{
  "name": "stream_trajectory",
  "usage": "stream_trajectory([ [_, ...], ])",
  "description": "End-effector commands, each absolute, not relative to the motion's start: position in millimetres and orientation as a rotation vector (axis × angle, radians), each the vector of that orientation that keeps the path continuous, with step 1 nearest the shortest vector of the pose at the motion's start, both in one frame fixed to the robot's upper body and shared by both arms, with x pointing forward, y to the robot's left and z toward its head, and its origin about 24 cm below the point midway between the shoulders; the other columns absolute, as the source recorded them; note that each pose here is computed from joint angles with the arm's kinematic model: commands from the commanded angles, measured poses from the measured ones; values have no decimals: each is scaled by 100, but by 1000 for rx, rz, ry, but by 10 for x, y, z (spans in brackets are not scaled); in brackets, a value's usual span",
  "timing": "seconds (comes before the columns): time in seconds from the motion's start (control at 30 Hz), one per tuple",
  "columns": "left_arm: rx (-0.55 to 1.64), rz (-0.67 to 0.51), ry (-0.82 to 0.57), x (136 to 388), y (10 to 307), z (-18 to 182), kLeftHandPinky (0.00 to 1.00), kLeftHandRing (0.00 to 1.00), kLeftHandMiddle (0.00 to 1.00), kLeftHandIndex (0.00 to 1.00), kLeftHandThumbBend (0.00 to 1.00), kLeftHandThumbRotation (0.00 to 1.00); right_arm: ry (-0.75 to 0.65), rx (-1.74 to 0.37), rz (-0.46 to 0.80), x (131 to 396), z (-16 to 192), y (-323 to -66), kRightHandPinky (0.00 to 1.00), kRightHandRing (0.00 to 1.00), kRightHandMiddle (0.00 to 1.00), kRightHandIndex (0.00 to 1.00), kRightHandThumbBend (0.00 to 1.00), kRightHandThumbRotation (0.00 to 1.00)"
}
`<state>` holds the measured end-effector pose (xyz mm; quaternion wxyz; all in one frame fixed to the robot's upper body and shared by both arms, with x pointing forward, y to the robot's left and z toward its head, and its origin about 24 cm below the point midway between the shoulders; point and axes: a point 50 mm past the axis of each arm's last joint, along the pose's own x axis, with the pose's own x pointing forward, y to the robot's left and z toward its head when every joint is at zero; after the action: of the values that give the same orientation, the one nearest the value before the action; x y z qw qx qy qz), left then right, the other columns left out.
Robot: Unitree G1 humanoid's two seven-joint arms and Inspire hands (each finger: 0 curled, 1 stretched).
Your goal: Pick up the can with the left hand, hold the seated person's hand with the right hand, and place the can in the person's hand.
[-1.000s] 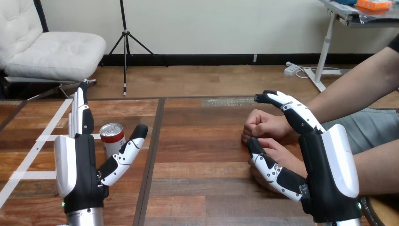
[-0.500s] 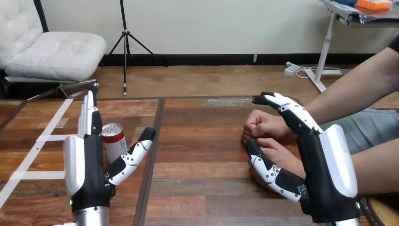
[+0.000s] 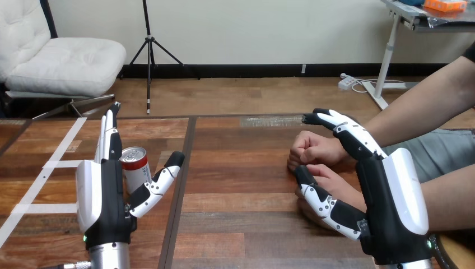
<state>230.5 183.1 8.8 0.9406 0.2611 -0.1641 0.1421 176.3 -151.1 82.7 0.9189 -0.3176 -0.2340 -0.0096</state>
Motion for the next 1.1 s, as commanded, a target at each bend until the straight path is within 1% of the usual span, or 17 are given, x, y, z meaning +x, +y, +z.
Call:
stream_trajectory([
  [0.0, 537, 288, -401, 2476, 1833, 247, 90, 95, 98, 97, 74, 53, -534, -651, -27, 1836, 928, -1531, 79, 86, 85, 77, 37, 0],
  [0.43, 537, 291, -358, 2516, 1842, 237, 88, 93, 97, 96, 74, 50, -542, -665, -21, 1842, 933, -1532, 79, 85, 84, 76, 38, 0],
  [0.53, 533, 292, -350, 2525, 1844, 236, 86, 92, 96, 96, 74, 49, -543, -663, -19, 1843, 934, -1533, 79, 85, 84, 76, 38, 0],
  [0.87, 534, 295, -334, 2546, 1849, 242, 83, 91, 96, 96, 75, 50, -536, -665, -19, 1840, 936, -1534, 79, 85, 84, 76, 38, 0],
  [1.07, 545, 297, -331, 2551, 1850, 252, 84, 93, 96, 96, 75, 51, -535, -665, -20, 1840, 936, -1536, 79, 85, 84, 76, 38, 0],
])
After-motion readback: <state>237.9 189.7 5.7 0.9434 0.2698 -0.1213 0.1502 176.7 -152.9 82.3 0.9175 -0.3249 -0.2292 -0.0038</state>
